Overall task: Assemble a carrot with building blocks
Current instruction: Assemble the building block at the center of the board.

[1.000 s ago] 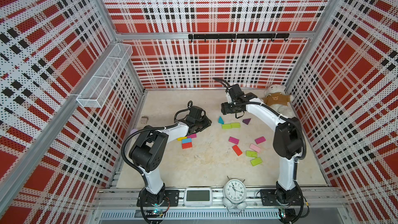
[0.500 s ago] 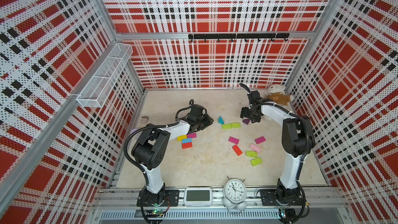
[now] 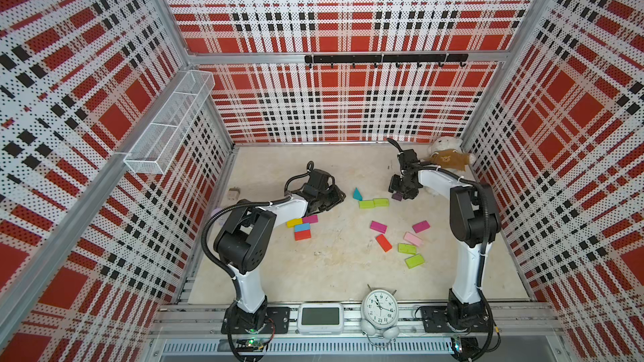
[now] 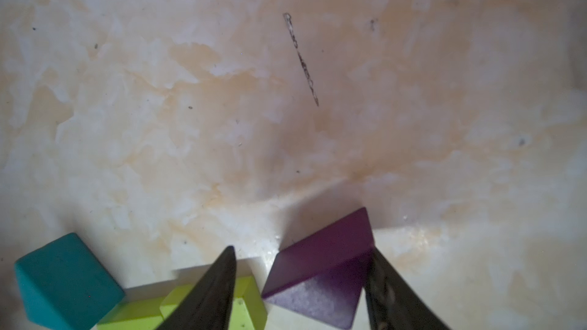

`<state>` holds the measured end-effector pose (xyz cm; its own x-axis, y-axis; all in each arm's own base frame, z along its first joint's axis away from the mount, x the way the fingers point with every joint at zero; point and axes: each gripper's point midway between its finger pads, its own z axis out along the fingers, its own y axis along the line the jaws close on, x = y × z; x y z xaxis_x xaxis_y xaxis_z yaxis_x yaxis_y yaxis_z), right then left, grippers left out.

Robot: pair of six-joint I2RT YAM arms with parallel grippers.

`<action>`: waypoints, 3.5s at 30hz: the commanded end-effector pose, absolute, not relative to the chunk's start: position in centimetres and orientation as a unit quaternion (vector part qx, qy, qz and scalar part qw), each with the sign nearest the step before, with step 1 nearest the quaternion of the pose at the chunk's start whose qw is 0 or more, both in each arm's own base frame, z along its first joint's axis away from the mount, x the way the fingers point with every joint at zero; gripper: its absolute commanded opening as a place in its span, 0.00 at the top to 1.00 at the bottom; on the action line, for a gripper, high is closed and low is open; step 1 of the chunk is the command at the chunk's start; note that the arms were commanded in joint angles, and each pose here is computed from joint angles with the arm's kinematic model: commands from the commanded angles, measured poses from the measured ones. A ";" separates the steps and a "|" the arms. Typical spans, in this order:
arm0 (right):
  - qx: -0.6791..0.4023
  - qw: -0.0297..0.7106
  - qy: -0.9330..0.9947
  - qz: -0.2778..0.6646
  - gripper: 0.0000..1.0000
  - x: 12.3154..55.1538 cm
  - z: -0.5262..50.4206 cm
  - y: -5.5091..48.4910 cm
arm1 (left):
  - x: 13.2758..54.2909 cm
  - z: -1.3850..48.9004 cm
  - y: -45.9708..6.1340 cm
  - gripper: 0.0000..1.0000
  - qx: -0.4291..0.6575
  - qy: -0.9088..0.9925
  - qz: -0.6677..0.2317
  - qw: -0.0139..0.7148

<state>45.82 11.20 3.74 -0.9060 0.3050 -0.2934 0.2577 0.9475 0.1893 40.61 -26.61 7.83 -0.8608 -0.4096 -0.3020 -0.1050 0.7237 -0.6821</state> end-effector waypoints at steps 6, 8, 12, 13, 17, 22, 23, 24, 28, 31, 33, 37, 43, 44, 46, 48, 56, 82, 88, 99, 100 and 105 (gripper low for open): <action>0.148 0.172 0.968 0.108 0.50 47.8 3.5 12.6 | 40.9 7.7 -26.4 0.56 -0.146 0.899 -0.347 0.224; 0.150 0.173 0.967 0.114 0.51 48.0 3.5 12.8 | 40.8 7.6 -26.3 0.56 -0.147 0.899 -0.346 0.223; 0.151 0.175 0.966 0.117 0.54 48.4 3.4 13.0 | 40.8 7.6 -26.2 0.56 -0.148 0.899 -0.347 0.223; 0.152 0.174 0.966 0.117 0.55 48.4 3.3 13.0 | 40.8 7.7 -26.2 0.56 -0.147 0.899 -0.348 0.222; 0.154 0.175 0.965 0.117 0.58 48.7 3.2 13.0 | 40.8 7.7 -26.1 0.56 -0.147 0.899 -0.348 0.223; 0.157 0.174 0.964 0.122 0.61 49.0 3.0 13.2 | 40.9 7.7 -25.9 0.56 -0.149 0.898 -0.348 0.223; 0.157 0.174 0.964 0.122 0.61 49.1 2.9 13.2 | 40.9 7.8 -25.9 0.56 -0.150 0.898 -0.348 0.224; 0.157 0.173 0.964 0.123 0.61 49.1 2.9 13.3 | 40.9 7.8 -25.9 0.56 -0.150 0.898 -0.348 0.224; 0.154 0.173 0.965 0.126 0.64 49.1 3.0 13.5 | 40.9 7.8 -25.7 0.56 -0.151 0.898 -0.347 0.225; 0.150 0.174 0.966 0.122 0.65 48.8 3.2 13.6 | 40.9 7.8 -25.7 0.56 -0.151 0.898 -0.348 0.224; 0.149 0.174 0.966 0.121 0.65 48.6 3.3 13.5 | 40.9 7.8 -25.7 0.56 -0.151 0.898 -0.348 0.224; 0.149 0.172 0.966 0.121 0.65 48.2 3.3 13.5 | 40.9 8.0 -25.8 0.56 -0.150 0.897 -0.349 0.225; 0.146 0.183 0.964 0.124 0.62 48.4 4.1 13.6 | 40.7 8.0 -25.7 0.56 -0.150 0.898 -0.348 0.225; 0.144 0.188 0.964 0.124 0.60 48.5 4.5 13.5 | 40.7 8.1 -25.7 0.56 -0.150 0.897 -0.349 0.226; 0.141 0.201 0.961 0.128 0.55 48.9 5.7 13.6 | 40.7 8.2 -25.8 0.56 -0.148 0.897 -0.349 0.227; 0.137 0.215 0.958 0.133 0.49 49.2 7.0 13.7 | 40.7 8.4 -25.8 0.56 -0.148 0.896 -0.350 0.229; 0.122 0.248 0.951 0.138 0.38 47.7 11.9 13.5 | 40.8 9.1 -25.7 0.56 -0.148 0.894 -0.351 0.238; 0.067 0.159 0.985 0.008 0.15 31.8 4.1 20.8 | 39.6 15.1 -17.4 0.39 -0.183 0.859 -0.354 0.322; 0.084 0.148 0.985 -0.003 0.19 31.6 2.9 20.5 | 39.4 14.7 -17.5 0.39 -0.181 0.860 -0.357 0.316; 0.081 0.139 0.987 -0.003 0.34 31.4 2.2 20.6 | 39.3 14.1 -17.8 0.39 -0.179 0.862 -0.360 0.308; 0.076 0.141 0.987 -0.005 0.36 31.5 2.3 20.6 | 39.3 14.1 -17.8 0.39 -0.179 0.862 -0.360 0.309; 0.043 0.155 0.987 -0.006 0.45 32.8 2.9 21.3 | 39.0 13.8 -17.6 0.39 -0.181 0.863 -0.358 0.307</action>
